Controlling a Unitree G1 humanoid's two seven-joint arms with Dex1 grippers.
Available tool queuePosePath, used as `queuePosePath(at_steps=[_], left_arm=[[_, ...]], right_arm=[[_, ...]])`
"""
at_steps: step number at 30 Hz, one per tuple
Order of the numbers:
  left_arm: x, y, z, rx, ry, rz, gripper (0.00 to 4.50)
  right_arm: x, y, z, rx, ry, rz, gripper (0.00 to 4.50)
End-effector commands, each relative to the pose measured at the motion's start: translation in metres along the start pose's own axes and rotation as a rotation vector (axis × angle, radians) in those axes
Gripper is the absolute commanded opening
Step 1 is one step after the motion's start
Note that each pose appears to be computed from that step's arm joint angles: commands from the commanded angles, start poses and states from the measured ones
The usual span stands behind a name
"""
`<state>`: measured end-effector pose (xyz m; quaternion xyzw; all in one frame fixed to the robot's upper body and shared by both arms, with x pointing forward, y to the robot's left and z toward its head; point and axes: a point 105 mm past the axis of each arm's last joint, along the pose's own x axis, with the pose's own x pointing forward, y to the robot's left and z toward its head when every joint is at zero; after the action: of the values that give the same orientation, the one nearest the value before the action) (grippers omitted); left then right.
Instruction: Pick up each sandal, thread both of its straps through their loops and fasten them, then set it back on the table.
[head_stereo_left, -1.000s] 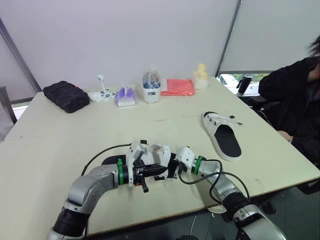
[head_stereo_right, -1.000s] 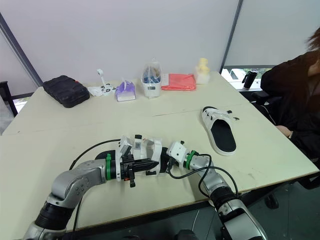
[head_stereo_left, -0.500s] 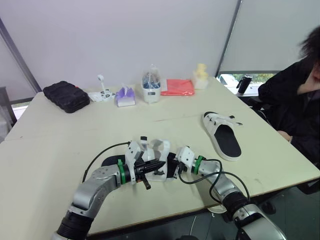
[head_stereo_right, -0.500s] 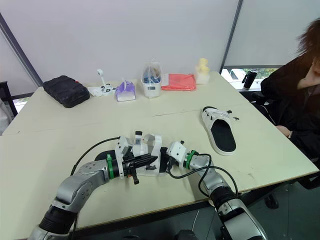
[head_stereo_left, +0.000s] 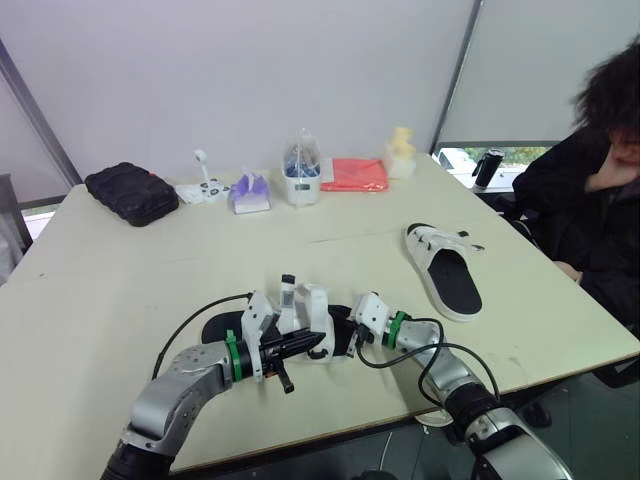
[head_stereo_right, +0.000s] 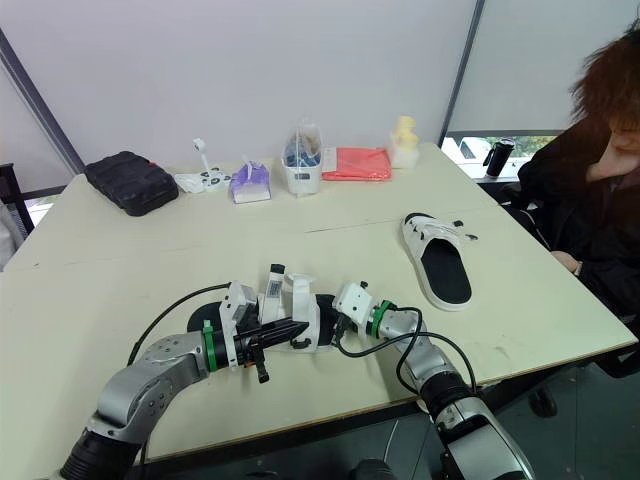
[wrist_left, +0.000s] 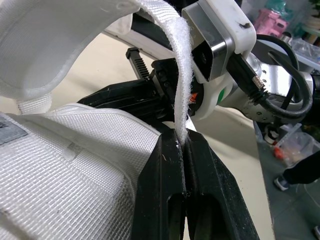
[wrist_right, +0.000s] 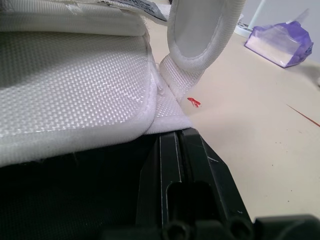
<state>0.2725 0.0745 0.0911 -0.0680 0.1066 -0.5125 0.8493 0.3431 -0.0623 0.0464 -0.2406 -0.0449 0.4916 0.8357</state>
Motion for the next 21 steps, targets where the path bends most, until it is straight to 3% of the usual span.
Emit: queuePosePath(at_steps=[1, 7, 10, 14, 17, 21], left_arm=[[-0.001, 0.006, -0.014, -0.023, 0.033, 0.052, 0.06], [-0.001, -0.002, -0.022, -0.021, 0.071, 0.000, 0.06], [-0.002, 0.000, -0.015, -0.028, 0.055, 0.001, 0.91], [-0.018, -0.006, 0.006, -0.063, 0.029, -0.029, 2.83], [-0.037, -0.028, 0.013, -0.088, 0.074, -0.121, 2.83], [-0.054, -0.043, -0.003, -0.079, 0.203, -0.175, 2.83]], right_arm=[[-0.030, 0.052, -0.083, 0.167, 0.343, 0.127, 0.00], [-0.030, 0.050, -0.083, 0.162, 0.344, 0.129, 0.00], [-0.030, 0.050, -0.083, 0.160, 0.346, 0.132, 0.00], [-0.029, 0.051, -0.083, 0.161, 0.344, 0.137, 0.00], [-0.029, 0.052, -0.083, 0.162, 0.342, 0.139, 0.00], [-0.027, 0.054, -0.082, 0.163, 0.341, 0.144, 0.00]])
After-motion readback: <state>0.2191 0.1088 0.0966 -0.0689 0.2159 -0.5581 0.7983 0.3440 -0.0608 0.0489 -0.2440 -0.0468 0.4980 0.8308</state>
